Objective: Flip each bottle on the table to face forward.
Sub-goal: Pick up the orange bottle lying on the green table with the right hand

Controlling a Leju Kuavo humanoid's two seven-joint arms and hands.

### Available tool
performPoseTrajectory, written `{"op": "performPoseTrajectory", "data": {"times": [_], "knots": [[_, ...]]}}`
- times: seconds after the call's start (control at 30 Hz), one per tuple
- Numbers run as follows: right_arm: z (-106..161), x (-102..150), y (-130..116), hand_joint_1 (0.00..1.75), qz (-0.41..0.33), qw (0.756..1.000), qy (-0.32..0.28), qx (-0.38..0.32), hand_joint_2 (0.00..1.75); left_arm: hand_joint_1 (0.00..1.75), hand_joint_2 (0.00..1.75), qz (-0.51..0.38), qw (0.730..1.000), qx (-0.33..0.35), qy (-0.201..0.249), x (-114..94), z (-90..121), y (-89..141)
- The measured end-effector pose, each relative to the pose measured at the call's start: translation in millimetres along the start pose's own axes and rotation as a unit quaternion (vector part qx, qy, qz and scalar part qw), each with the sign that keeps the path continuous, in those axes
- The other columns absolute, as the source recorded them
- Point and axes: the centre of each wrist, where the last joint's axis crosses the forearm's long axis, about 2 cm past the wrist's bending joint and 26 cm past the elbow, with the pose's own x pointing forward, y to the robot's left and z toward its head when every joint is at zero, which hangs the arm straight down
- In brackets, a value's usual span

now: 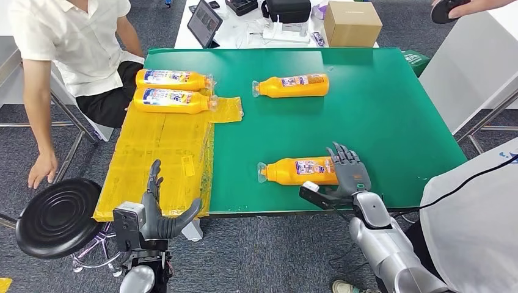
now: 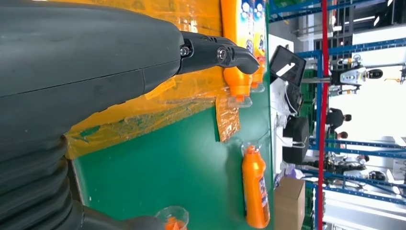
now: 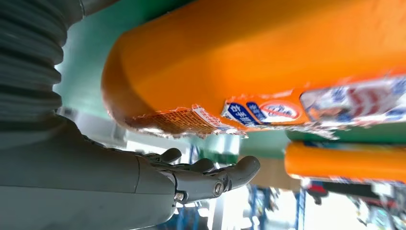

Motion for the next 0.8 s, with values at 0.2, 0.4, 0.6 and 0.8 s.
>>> {"op": "performPoseTrajectory", "data": {"times": [0.2,0.4,0.6,0.8], "knots": [[-11,-5,-4,0.00,-0.008,0.999,0.029,0.043,1.75,0.00,1.75,0.004,1.000,-0.019,0.000,0,-1,-4],[-17,-7,-5,0.65,-0.010,0.997,0.042,0.059,1.75,0.00,1.75,0.006,1.000,-0.026,0.005,-1,-1,-7],[-19,-12,-4,1.75,-0.019,0.993,0.045,0.103,1.75,0.00,1.75,0.011,0.999,-0.036,0.009,-2,-3,-9],[-25,-17,-9,1.75,-0.027,0.992,0.035,0.121,1.75,0.00,1.75,0.018,0.999,-0.041,0.014,-3,-4,-10]]}}
